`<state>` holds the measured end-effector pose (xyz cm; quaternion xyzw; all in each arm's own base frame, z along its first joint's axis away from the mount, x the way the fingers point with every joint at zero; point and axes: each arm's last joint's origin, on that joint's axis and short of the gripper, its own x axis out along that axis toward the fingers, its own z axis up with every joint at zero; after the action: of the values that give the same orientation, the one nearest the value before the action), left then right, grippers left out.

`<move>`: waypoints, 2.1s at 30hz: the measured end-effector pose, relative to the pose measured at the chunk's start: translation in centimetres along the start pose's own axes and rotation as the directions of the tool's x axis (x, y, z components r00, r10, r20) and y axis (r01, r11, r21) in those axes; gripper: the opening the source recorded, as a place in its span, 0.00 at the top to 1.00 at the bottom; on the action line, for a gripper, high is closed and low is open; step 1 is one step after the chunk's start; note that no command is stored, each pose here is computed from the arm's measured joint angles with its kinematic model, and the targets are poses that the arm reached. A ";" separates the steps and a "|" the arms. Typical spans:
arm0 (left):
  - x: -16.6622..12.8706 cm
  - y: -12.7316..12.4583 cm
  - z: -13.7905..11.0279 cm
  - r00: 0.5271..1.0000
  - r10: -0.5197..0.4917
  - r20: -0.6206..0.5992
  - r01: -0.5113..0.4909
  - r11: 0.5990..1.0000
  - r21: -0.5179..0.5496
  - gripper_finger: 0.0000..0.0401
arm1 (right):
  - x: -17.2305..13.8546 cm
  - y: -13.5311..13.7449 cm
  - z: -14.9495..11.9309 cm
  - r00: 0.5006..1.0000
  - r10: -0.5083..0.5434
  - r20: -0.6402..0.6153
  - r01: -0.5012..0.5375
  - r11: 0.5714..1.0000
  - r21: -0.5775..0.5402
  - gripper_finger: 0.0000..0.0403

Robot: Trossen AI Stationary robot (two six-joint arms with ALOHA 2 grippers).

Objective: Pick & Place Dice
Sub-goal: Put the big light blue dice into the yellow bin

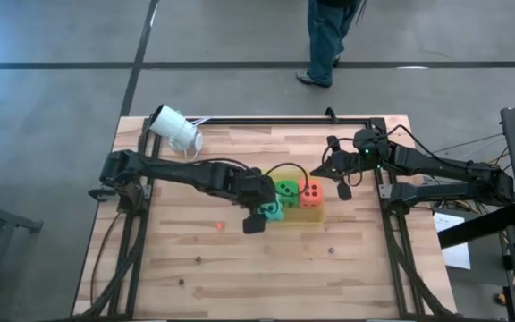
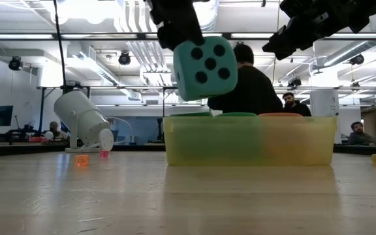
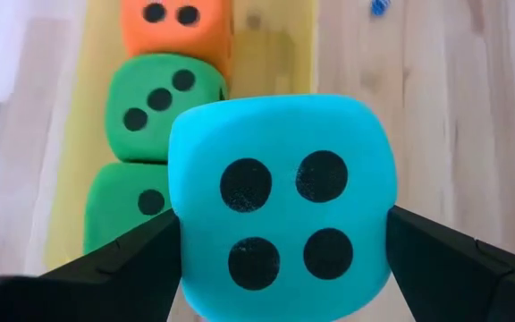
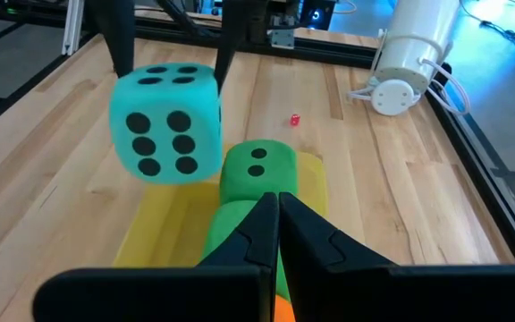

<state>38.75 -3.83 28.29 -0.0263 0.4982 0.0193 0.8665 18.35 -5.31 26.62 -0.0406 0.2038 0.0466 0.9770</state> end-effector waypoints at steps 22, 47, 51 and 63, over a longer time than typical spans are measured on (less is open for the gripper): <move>0.6 -0.2 0.0 0.999 -0.038 -0.017 0.008 0.569 -0.822 0.15 | 0.0 0.0 0.0 1.000 0.000 0.000 0.000 1.000 0.000 0.98; 2.4 1.5 -1.7 0.995 0.016 -0.096 -0.096 0.298 -0.950 0.15 | 0.0 0.0 0.0 1.000 0.000 0.000 0.000 1.000 0.000 0.98; 2.4 1.7 -1.7 0.993 0.075 -0.093 -0.112 0.304 -0.946 0.15 | 0.0 0.0 0.0 1.000 0.000 0.000 0.000 1.000 0.000 0.98; 2.9 2.0 -2.3 0.977 0.169 -0.127 -0.174 0.300 -0.938 0.15 | 0.0 0.0 0.0 1.000 0.000 0.000 0.000 1.000 0.000 0.98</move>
<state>38.08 -1.94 24.61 -0.4723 0.3950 0.3978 0.6802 18.35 -5.32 26.61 -0.0406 0.2039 0.0465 0.9770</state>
